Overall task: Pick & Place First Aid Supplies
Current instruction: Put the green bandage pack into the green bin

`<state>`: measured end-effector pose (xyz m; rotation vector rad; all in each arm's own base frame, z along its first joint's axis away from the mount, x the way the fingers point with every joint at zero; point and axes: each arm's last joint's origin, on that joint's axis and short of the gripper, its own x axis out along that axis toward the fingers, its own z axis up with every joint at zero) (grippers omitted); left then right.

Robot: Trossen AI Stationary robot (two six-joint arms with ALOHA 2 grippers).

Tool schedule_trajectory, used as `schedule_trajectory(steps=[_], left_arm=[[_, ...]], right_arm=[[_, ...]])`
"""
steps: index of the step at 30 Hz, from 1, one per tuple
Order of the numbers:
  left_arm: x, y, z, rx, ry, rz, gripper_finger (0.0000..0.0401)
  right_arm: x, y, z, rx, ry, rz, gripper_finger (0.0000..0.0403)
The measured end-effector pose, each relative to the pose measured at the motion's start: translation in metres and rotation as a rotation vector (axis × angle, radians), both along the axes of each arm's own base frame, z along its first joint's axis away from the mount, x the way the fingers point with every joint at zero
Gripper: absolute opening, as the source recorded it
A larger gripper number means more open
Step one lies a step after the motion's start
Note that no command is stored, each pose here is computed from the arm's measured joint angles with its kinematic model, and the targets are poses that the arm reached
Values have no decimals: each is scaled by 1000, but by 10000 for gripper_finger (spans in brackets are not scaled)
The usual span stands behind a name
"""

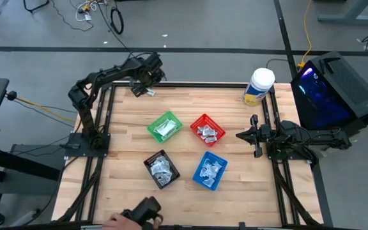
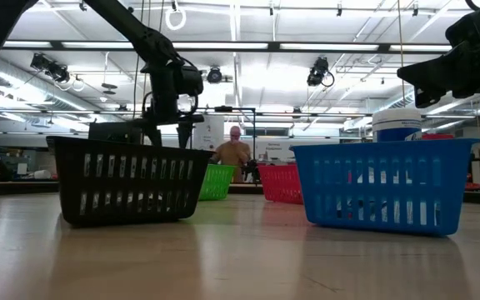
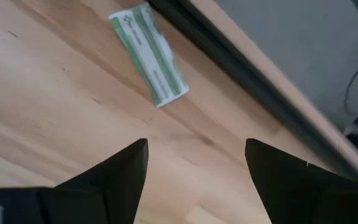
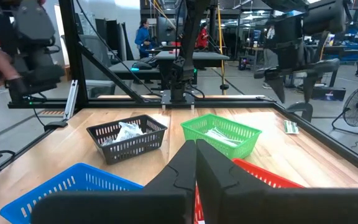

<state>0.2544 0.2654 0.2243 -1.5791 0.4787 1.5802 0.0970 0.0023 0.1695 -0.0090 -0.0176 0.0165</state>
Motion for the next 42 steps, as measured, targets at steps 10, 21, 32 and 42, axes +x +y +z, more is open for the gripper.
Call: schedule_trajectory(steps=[10, 21, 32, 42], left_arm=[[-21, 19, -4, -55, -54, 176, 275], [-26, 34, -32, -220, -112, 210, 275], [-25, 39, -48, -231, -66, 272, 275], [-23, 42, -64, -231, -34, 309, 275]], right_arm=[[0, 0, 0, 0, 0, 0, 13], [0, 0, 0, 0, 1, 1, 13], [0, 0, 0, 0, 0, 0, 13], [0, 0, 0, 0, 0, 0, 13]])
